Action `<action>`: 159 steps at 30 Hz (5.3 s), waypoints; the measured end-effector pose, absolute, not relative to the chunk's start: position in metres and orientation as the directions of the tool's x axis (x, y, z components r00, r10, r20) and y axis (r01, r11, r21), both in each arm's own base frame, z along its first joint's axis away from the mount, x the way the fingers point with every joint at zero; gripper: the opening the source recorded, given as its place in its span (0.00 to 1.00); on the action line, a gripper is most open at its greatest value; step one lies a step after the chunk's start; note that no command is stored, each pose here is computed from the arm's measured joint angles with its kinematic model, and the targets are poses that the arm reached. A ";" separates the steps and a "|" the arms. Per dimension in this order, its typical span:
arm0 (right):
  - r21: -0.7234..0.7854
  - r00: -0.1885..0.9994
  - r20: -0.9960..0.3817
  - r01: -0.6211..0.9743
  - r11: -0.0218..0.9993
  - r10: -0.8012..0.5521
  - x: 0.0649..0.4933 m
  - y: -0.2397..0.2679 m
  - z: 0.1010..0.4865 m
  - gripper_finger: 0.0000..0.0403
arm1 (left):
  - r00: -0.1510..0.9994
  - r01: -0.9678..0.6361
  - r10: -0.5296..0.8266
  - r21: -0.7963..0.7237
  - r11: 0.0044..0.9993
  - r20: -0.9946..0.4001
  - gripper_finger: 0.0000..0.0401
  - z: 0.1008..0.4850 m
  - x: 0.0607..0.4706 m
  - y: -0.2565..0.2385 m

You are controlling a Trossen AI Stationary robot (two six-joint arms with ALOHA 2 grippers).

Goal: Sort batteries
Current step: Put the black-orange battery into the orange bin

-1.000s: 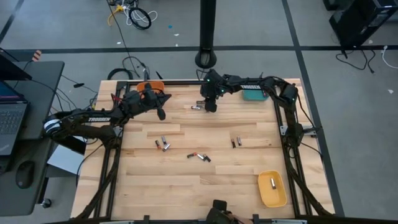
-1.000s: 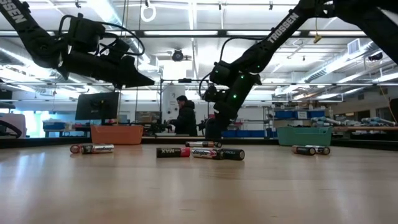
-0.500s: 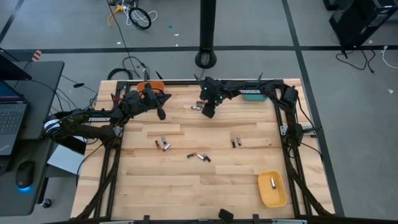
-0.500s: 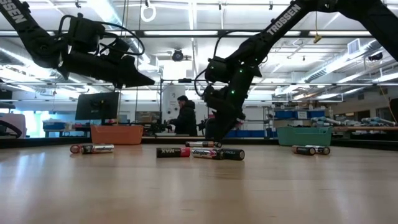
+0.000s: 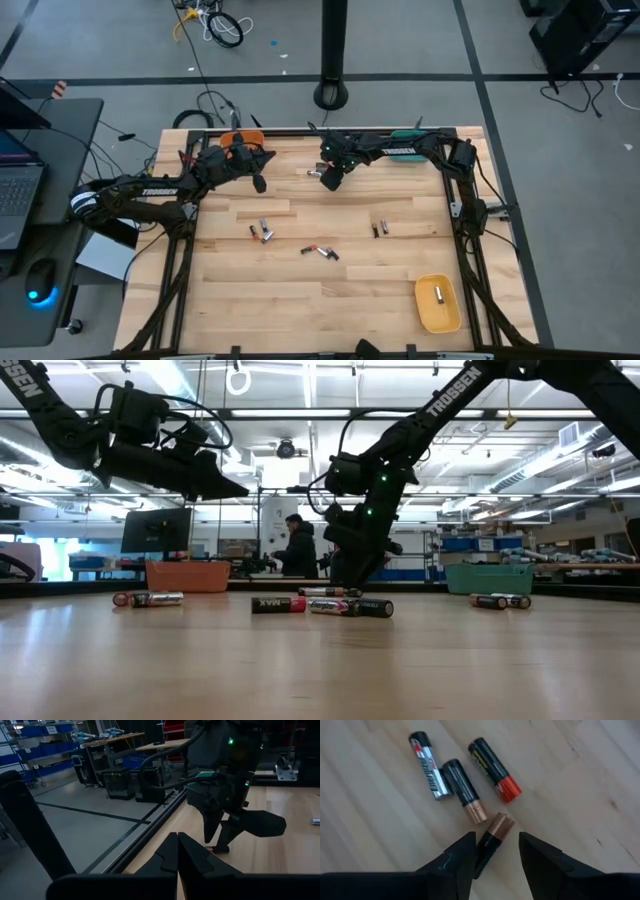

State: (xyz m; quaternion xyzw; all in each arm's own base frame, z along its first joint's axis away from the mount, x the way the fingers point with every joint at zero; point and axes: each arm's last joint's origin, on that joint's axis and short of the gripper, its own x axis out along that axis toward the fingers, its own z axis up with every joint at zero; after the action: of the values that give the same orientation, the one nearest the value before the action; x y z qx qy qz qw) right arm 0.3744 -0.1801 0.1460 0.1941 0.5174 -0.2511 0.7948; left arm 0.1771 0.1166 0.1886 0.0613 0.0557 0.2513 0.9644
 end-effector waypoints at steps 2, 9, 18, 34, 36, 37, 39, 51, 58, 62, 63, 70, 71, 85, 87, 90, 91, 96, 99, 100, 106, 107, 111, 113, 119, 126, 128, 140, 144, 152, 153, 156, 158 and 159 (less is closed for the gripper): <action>0.048 0.330 -0.924 0.605 0.795 -0.195 0.374 -0.180 0.146 0.40 | 0.867 -0.478 0.491 0.146 0.866 -0.078 0.02 0.189 0.177 0.117; 0.041 0.292 -0.940 0.612 0.790 -0.177 0.365 -0.175 0.134 0.40 | 0.868 -0.476 0.490 0.146 0.867 -0.078 0.02 0.188 0.177 0.116; 0.027 0.284 -0.943 0.583 0.812 -0.172 0.361 -0.172 0.128 0.35 | 0.869 -0.474 0.488 0.140 0.869 -0.083 0.02 0.187 0.177 0.116; -0.045 0.334 -0.917 0.459 0.887 -0.219 0.348 -0.160 0.181 0.14 | 0.905 -0.424 0.424 -0.020 0.905 0.007 0.02 0.196 0.178 0.114; -0.045 0.376 -0.896 0.448 0.893 -0.235 0.348 -0.154 0.197 0.14 | 0.914 -0.403 0.405 -0.043 0.914 0.030 0.02 0.198 0.178 0.114; -0.045 0.404 -0.882 0.435 0.899 -0.240 0.349 -0.149 0.204 0.14 | 0.918 -0.391 0.393 -0.052 0.919 0.043 0.02 0.199 0.178 0.113; -0.046 0.490 -0.833 0.399 0.916 -0.256 0.355 -0.138 0.221 0.14 | 0.928 -0.364 0.368 -0.064 0.929 0.064 0.02 0.201 0.179 0.112; -0.130 0.854 -0.476 0.169 0.977 -0.211 0.399 -0.061 0.268 0.14 | 0.964 -0.212 0.210 -0.005 0.977 0.162 0.17 0.213 0.191 0.089; -0.198 0.893 -0.397 0.143 0.970 -0.213 0.404 -0.040 0.277 0.14 | 0.969 -0.135 0.111 0.096 0.986 0.221 0.38 0.219 0.198 0.070; -0.217 0.903 -0.383 0.118 0.969 -0.195 0.405 -0.034 0.279 0.14 | 0.969 -0.093 0.055 0.151 0.984 0.242 0.46 0.221 0.199 0.063; -0.221 0.905 -0.381 0.112 0.969 -0.191 0.406 -0.032 0.279 0.14 | 0.969 -0.085 0.044 0.163 0.983 0.241 0.47 0.221 0.200 0.062; -0.243 0.915 -0.360 0.098 0.965 -0.184 0.401 -0.027 0.288 0.14 | 0.968 -0.070 0.017 0.203 0.977 0.250 0.49 0.223 0.200 0.061; -0.248 0.917 -0.355 0.098 0.964 -0.184 0.400 -0.027 0.291 0.14 | 0.967 -0.070 0.016 0.205 0.976 0.255 0.49 0.223 0.200 0.061; -0.253 0.950 -0.263 0.099 0.962 -0.167 0.395 -0.028 0.310 0.14 | 0.962 -0.004 -0.055 0.214 0.977 0.269 0.49 0.224 0.201 0.057; -0.253 0.949 -0.269 0.094 0.963 -0.163 0.395 -0.027 0.309 0.14 | 0.959 0.006 -0.061 0.197 0.980 0.277 0.49 0.227 0.203 0.056; -0.252 0.948 -0.274 0.091 0.963 -0.161 0.396 -0.027 0.308 0.14 | 0.954 0.021 -0.076 0.187 0.982 0.289 0.49 0.234 0.207 0.055; -0.252 0.948 -0.273 0.091 0.963 -0.161 0.396 -0.027 0.308 0.14 | 0.953 0.025 -0.080 0.188 0.982 0.291 0.49 0.236 0.209 0.055; -0.247 0.947 -0.280 0.087 0.965 -0.157 0.396 -0.027 0.308 0.14 | 0.948 0.035 -0.094 0.192 0.981 0.305 0.49 0.242 0.218 0.055; -0.245 0.947 -0.281 0.086 0.966 -0.155 0.396 -0.026 0.308 0.14 | 0.951 0.039 -0.094 0.188 0.981 0.295 0.49 0.242 0.222 0.056; -0.245 0.947 -0.283 0.084 0.966 -0.154 0.396 -0.026 0.307 0.14 | 0.951 0.038 -0.094 0.188 0.981 0.296 0.49 0.242 0.224 0.056; -0.245 0.947 -0.283 0.080 0.966 -0.150 0.396 -0.024 0.307 0.14 | 0.950 0.044 -0.101 0.190 0.981 0.297 0.47 0.243 0.228 0.057; -0.246 0.947 -0.283 0.080 0.966 -0.150 0.396 -0.024 0.307 0.14 | 0.949 0.044 -0.101 0.190 0.981 0.298 0.46 0.243 0.228 0.057; -0.247 0.947 -0.283 0.080 0.966 -0.151 0.396 -0.024 0.307 0.14 | 0.945 0.042 -0.102 0.194 0.980 0.311 0.36 0.244 0.227 0.057; -0.247 0.947 -0.284 0.080 0.966 -0.151 0.396 -0.024 0.307 0.14 | 0.941 0.039 -0.103 0.199 0.979 0.322 0.28 0.245 0.227 0.057; -0.248 0.946 -0.285 0.084 0.965 -0.155 0.396 -0.025 0.307 0.14 | 0.940 0.031 -0.111 0.245 0.969 0.321 0.14 0.245 0.227 0.057; -0.252 0.946 -0.285 0.082 0.964 -0.155 0.396 -0.025 0.307 0.16 | 0.940 0.031 -0.113 0.250 0.968 0.321 0.14 0.245 0.227 0.057; -0.248 0.946 -0.284 0.083 0.965 -0.155 0.396 -0.024 0.307 0.20 | 0.938 0.031 -0.115 0.252 0.967 0.326 0.14 0.246 0.227 0.057; -0.361 0.873 -0.325 0.241 0.901 -0.364 0.379 -0.030 0.317 0.48 | 0.948 -0.011 -0.068 0.243 0.970 0.311 0.14 0.262 0.232 0.072; -0.415 0.835 -0.389 0.217 0.883 -0.389 0.368 -0.031 0.319 0.45 | 0.978 -0.047 0.004 0.202 0.978 0.209 0.14 0.272 0.231 0.090; -0.423 0.732 -0.528 0.213 0.881 -0.431 0.359 -0.051 0.296 0.05 | 0.932 -0.207 0.217 0.065 0.976 -0.290 0.14 0.297 0.218 0.139; -0.423 0.724 -0.535 0.217 0.880 -0.435 0.357 -0.054 0.291 0.03 | 0.898 -0.256 0.264 0.072 0.964 -0.352 0.14 0.299 0.214 0.146; -0.406 0.698 -0.562 0.234 0.884 -0.443 0.352 -0.059 0.277 0.05 | 0.761 -0.410 0.393 0.087 0.908 -0.517 0.14 0.297 0.201 0.164; -0.391 0.689 -0.571 0.251 0.885 -0.447 0.349 -0.061 0.268 0.07 | 0.675 -0.499 0.448 0.085 0.862 -0.586 0.14 0.293 0.192 0.177; -0.389 0.683 -0.578 0.252 0.886 -0.447 0.347 -0.061 0.263 0.06 | 0.643 -0.537 0.469 0.080 0.839 -0.606 0.14 0.290 0.188 0.184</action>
State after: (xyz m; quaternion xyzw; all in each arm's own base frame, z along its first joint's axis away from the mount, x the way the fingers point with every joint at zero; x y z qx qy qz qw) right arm 0.3471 -0.0612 0.2628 -0.1404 0.3486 -0.1928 0.9064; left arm 0.1883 0.1837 0.2899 -0.0536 0.3184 0.2782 0.9046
